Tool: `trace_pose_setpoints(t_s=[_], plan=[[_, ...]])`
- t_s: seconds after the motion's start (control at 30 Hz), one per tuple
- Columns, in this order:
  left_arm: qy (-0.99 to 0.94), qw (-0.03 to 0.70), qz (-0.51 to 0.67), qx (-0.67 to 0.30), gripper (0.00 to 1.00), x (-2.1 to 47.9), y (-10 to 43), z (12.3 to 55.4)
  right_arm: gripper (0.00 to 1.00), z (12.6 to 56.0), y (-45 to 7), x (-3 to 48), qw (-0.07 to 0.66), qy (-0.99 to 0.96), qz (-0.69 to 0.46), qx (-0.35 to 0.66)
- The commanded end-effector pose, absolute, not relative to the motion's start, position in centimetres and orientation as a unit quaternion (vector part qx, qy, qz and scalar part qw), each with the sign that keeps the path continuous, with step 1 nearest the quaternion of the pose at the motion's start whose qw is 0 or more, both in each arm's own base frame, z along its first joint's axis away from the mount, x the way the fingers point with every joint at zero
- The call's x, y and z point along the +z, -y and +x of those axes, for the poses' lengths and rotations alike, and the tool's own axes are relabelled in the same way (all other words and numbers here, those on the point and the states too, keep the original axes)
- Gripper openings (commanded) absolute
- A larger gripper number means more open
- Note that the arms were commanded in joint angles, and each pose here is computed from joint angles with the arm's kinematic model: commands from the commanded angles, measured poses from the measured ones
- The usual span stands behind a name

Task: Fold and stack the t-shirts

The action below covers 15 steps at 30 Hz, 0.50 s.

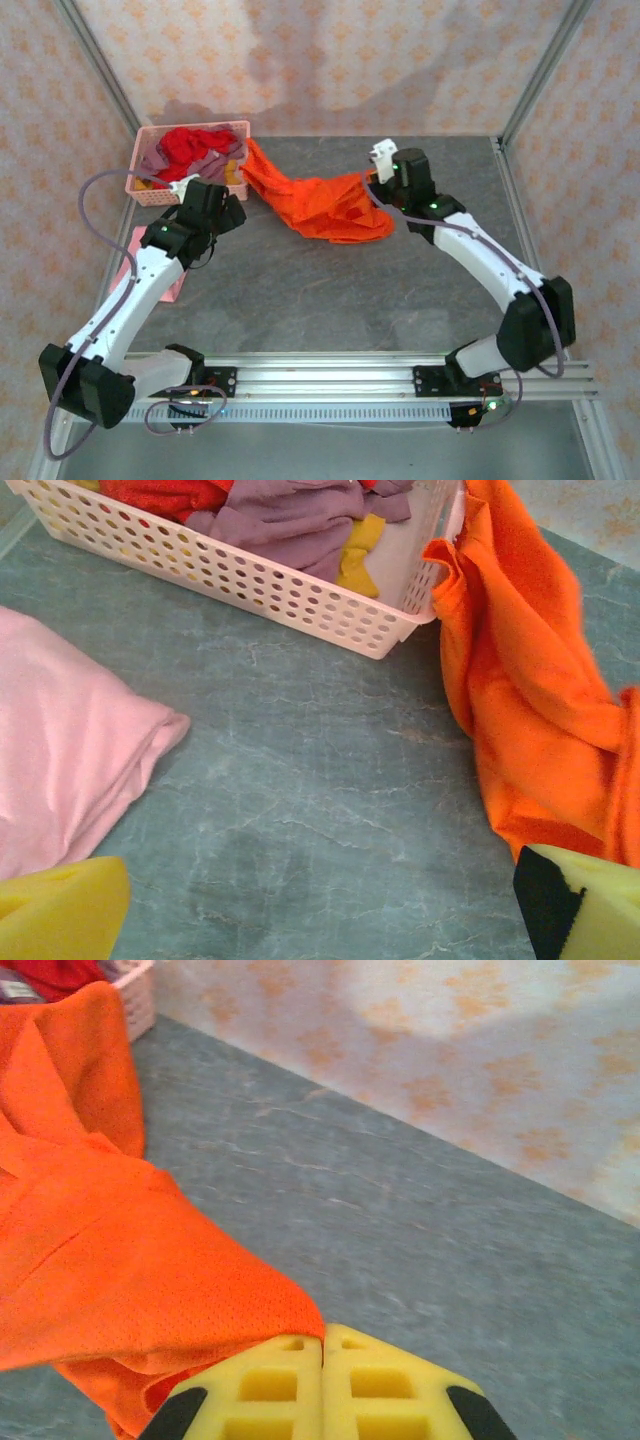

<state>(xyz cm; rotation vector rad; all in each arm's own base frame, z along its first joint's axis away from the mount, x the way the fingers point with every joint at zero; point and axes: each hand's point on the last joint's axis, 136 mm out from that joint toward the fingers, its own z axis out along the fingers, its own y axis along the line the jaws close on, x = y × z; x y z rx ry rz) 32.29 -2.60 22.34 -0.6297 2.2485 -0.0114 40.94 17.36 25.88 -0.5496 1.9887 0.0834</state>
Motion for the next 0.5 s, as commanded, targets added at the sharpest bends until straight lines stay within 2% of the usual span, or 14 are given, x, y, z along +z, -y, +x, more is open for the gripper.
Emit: trace_pose_setpoints(t_s=[0.0, 0.27, 0.47], plan=[[-0.873, 0.4, -0.278, -0.02, 1.0, 22.1, 2.5, 33.1, 0.0, 39.3, -14.5, 25.8, 0.513, -0.833, -0.207, 0.021], [-0.857, 0.402, -0.32, -0.048, 1.0, 20.8, 3.1, 34.8, 0.0, 35.8, -7.8, 24.1, 0.543, -0.837, -0.062, 0.011], [-0.865, 0.379, -0.319, -0.084, 1.0, 19.2, 5.3, 37.2, 0.0, 34.0, -1.2, 21.1, 0.519, -0.851, 0.066, -0.047]])
